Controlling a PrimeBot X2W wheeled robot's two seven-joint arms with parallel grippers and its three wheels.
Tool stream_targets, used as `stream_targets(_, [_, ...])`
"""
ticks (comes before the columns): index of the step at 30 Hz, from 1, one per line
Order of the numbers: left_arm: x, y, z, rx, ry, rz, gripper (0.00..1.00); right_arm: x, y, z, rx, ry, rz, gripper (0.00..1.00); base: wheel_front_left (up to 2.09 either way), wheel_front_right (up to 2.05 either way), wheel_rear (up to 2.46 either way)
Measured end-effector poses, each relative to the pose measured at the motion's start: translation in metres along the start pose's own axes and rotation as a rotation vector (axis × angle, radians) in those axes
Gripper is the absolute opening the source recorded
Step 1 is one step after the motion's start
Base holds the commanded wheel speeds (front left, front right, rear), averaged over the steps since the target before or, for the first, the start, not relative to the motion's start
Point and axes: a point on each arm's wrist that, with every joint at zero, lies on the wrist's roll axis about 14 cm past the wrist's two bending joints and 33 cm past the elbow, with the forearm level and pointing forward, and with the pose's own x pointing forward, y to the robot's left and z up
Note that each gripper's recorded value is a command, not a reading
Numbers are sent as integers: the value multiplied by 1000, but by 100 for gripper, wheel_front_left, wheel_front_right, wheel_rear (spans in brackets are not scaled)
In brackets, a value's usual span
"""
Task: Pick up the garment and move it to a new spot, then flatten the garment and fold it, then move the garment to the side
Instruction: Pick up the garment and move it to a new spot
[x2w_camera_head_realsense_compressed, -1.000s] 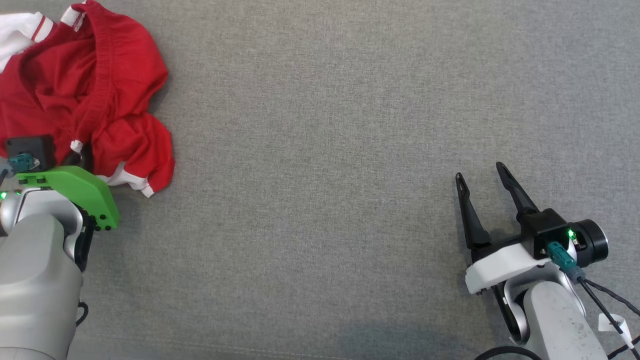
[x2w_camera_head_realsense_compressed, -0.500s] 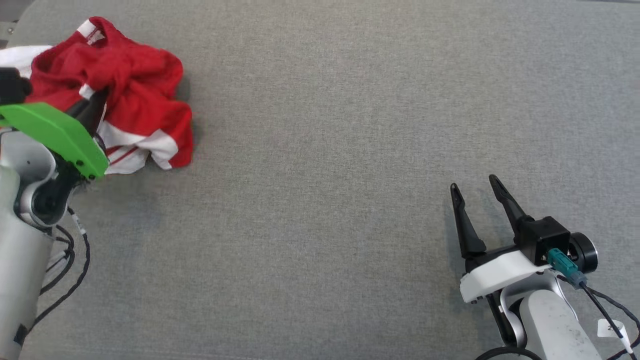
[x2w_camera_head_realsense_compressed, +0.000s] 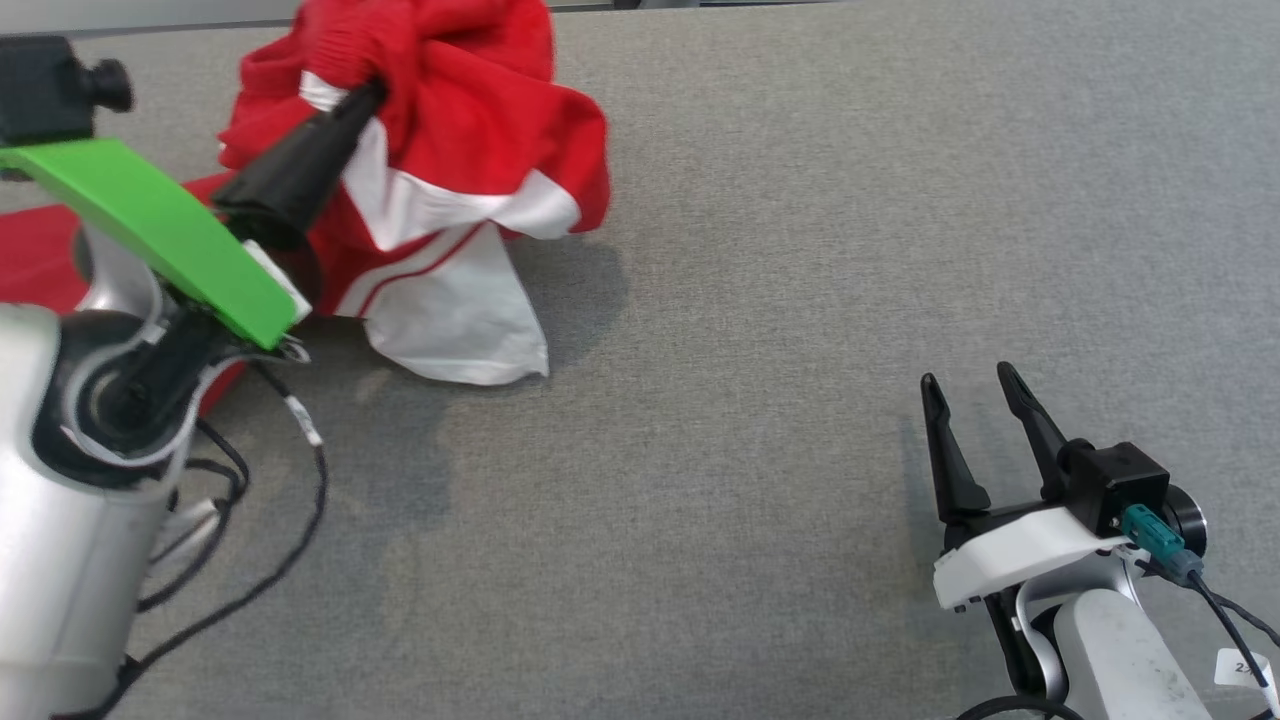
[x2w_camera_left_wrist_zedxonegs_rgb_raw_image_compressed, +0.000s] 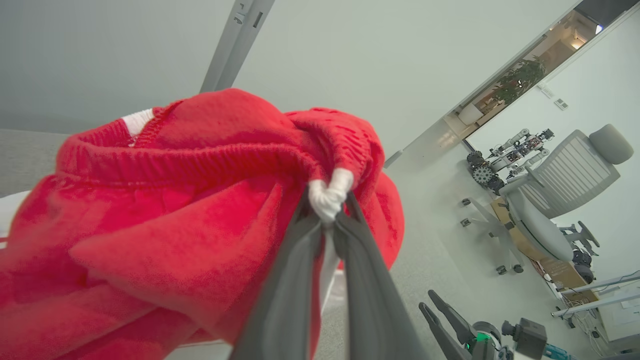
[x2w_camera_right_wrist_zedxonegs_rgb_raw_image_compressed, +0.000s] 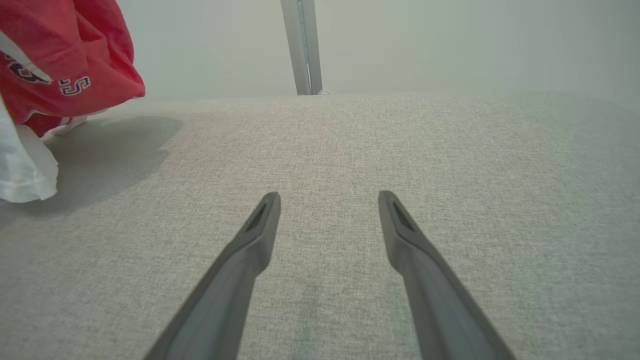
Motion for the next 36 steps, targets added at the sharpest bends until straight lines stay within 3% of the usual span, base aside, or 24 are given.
stream_targets(10, [36, -158, -75, -140, 122, -424, 0, -21, -38, 4, -3, -3, -118, 100, 0, 0, 0])
stream_targets(14, [46, -192, -93, -179, 131, -494, 0, -23, -45, 3, -7, 1, -138, 100, 0, 0, 0])
stream_targets(18, [66, -175, -132, -154, 196, -408, 0, -23, -51, 3, -9, 2, -153, 100, 0, 0, 0])
stream_targets(23, [76, -116, -210, -128, 351, -207, 0, -26, -56, -5, -6, 24, -170, 100, 0, 0, 0])
stream_targets(28, [72, -58, -255, -87, 426, -44, 0, -27, -59, -9, -5, 36, -179, 100, 0, 0, 0])
stream_targets(34, [71, -55, -262, -113, 410, -42, 1, -26, -58, -11, -15, 43, -174, 100, 0, 0, 0])
stream_targets(35, [72, -56, -258, -112, 393, -43, 18, -26, -57, -10, -17, 42, -170, 100, 0, 0, 0])
stream_targets(36, [73, -58, -255, -111, 378, -48, 42, -25, -56, -9, -17, 39, -167, 100, 0, 0, 0])
